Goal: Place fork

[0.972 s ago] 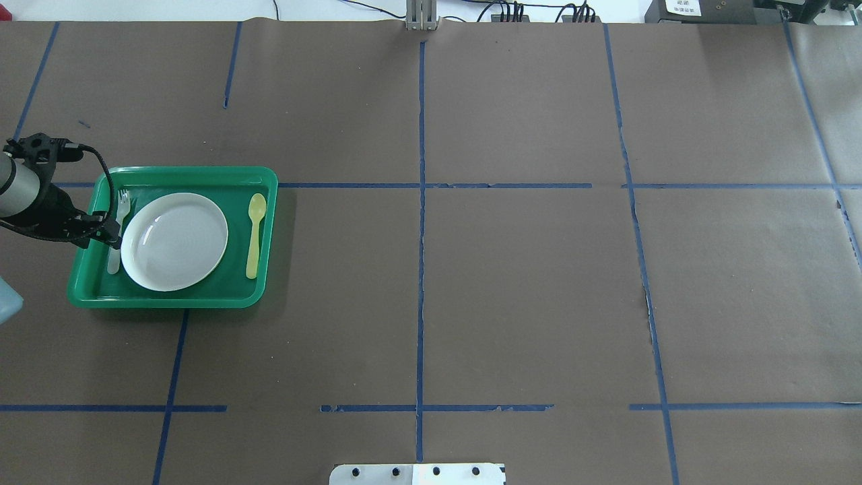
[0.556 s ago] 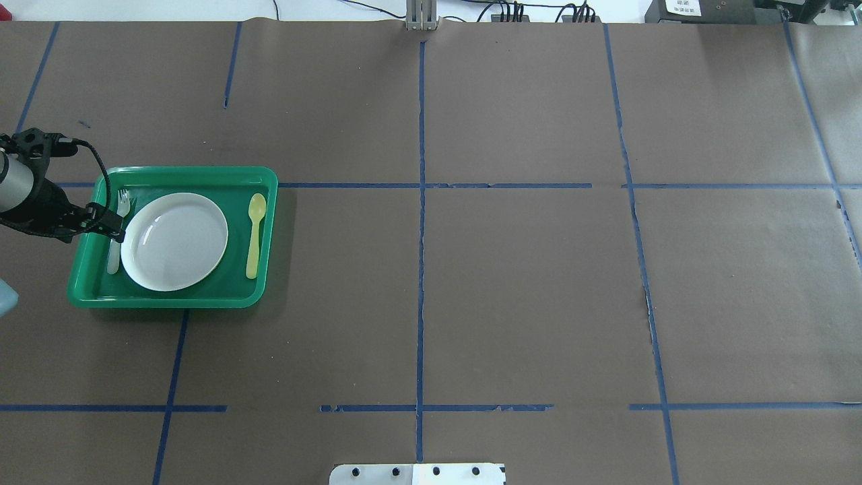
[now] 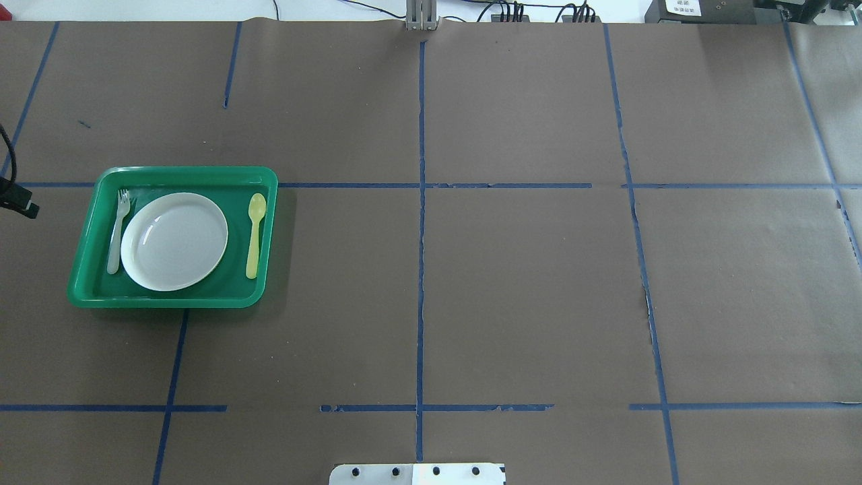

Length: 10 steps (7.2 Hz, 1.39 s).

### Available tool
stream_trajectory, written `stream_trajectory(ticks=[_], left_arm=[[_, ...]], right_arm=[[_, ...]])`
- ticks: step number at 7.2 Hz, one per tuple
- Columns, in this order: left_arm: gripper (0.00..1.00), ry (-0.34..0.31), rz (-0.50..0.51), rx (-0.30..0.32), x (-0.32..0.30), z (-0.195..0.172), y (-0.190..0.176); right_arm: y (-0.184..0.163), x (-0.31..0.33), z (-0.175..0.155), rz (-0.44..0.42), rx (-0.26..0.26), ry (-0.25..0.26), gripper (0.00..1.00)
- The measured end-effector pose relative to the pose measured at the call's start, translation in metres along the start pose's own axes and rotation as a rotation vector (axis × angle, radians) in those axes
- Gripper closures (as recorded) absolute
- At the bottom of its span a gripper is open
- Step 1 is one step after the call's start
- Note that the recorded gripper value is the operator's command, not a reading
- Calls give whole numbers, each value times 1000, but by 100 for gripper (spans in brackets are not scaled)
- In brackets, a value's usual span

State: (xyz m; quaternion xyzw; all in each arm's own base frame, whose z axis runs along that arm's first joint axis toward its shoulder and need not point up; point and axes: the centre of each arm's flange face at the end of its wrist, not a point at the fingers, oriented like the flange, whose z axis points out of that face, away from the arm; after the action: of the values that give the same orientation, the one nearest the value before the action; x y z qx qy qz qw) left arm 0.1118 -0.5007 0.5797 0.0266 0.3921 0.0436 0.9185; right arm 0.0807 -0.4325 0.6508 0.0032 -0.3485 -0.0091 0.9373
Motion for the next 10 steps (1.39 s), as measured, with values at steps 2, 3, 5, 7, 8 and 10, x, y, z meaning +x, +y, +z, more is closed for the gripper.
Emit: stream_trajectory(ticks=[2,3,5,7,8,10], left_arm=[[0,-44,41,-27,-64,-48,7],[0,-54,52,-24,-93,-68,14],[0,-56,65,-16,-144,-87,43],[0,-57,40,-6,-167,-93,63],[0,-60,38,-3,-170,-94,65],[0,-63,43,7,-168,-99,63]], right_arm=[[0,0,0,0,0,0,0],[0,0,0,0,0,0,0],[0,0,0,0,0,0,0],[0,0,0,0,0,0,0],[0,0,0,0,0,0,0],[0,0,0,0,0,0,0]])
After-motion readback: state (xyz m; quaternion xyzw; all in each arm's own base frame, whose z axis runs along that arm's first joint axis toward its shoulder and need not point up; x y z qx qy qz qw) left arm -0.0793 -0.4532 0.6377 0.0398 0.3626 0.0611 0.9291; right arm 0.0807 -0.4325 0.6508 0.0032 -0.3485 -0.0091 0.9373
